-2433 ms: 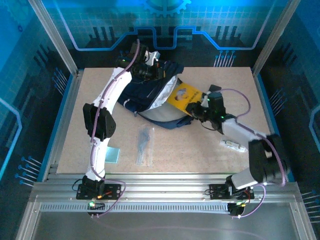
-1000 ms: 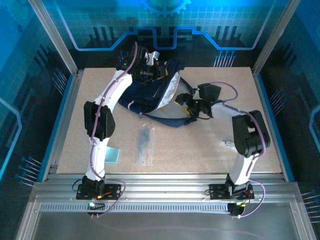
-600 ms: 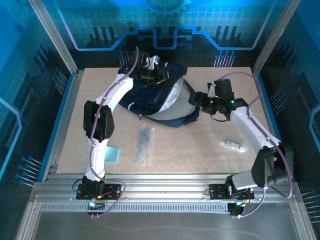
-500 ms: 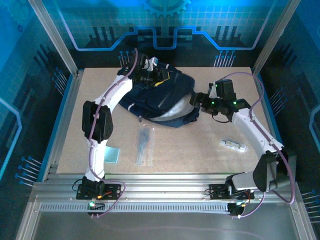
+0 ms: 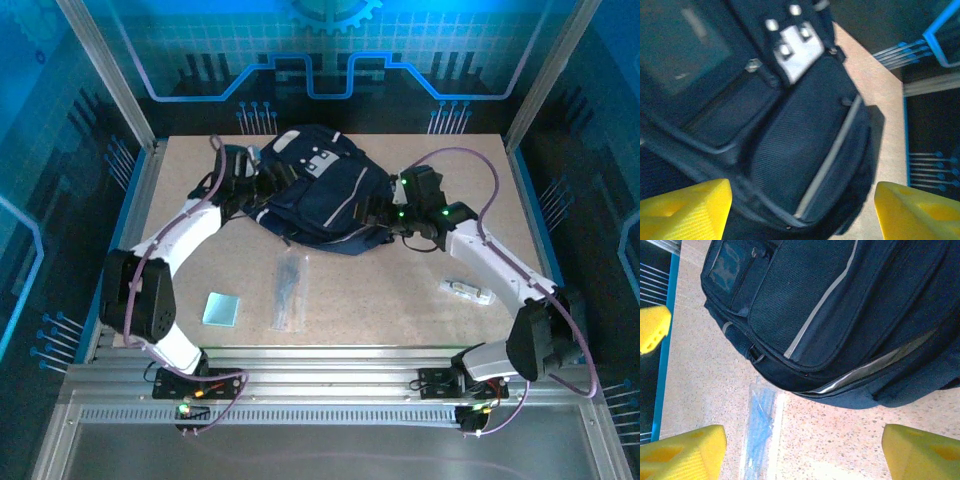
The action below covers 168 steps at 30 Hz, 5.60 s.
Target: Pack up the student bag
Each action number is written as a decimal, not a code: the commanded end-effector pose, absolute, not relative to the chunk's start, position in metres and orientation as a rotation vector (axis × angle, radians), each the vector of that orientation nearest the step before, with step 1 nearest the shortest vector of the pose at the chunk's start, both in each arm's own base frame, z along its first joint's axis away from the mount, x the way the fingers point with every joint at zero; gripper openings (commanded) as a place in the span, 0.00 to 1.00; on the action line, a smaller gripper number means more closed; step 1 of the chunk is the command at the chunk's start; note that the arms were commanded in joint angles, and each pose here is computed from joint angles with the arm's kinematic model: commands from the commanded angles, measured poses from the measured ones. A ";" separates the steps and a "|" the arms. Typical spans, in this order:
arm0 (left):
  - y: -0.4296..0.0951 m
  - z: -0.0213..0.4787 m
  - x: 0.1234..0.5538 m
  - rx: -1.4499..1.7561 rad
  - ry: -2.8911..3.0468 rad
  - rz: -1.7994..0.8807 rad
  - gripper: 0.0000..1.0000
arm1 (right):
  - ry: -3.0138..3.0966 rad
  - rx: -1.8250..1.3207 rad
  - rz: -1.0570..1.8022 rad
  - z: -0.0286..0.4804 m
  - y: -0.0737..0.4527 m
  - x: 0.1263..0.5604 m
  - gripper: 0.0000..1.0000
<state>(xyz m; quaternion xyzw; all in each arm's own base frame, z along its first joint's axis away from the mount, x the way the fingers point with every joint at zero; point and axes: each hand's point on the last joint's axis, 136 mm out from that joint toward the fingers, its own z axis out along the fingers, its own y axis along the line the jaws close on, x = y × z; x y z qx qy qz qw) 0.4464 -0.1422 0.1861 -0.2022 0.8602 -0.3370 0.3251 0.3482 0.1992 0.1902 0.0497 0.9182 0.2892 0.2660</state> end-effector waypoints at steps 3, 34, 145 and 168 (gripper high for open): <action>-0.094 0.128 0.419 -0.814 2.267 -0.694 0.76 | 2.484 0.111 0.797 0.183 0.217 0.350 0.82; -0.113 0.055 0.462 -1.040 2.157 -0.791 0.00 | 2.552 -0.192 0.957 0.142 0.315 0.314 0.75; -0.193 0.199 0.410 -0.957 1.935 -1.196 0.00 | 2.158 0.034 0.137 0.095 0.354 0.436 0.21; -0.142 0.161 0.446 -0.938 1.930 -0.933 0.00 | 2.728 -0.107 0.672 0.047 0.280 0.345 0.00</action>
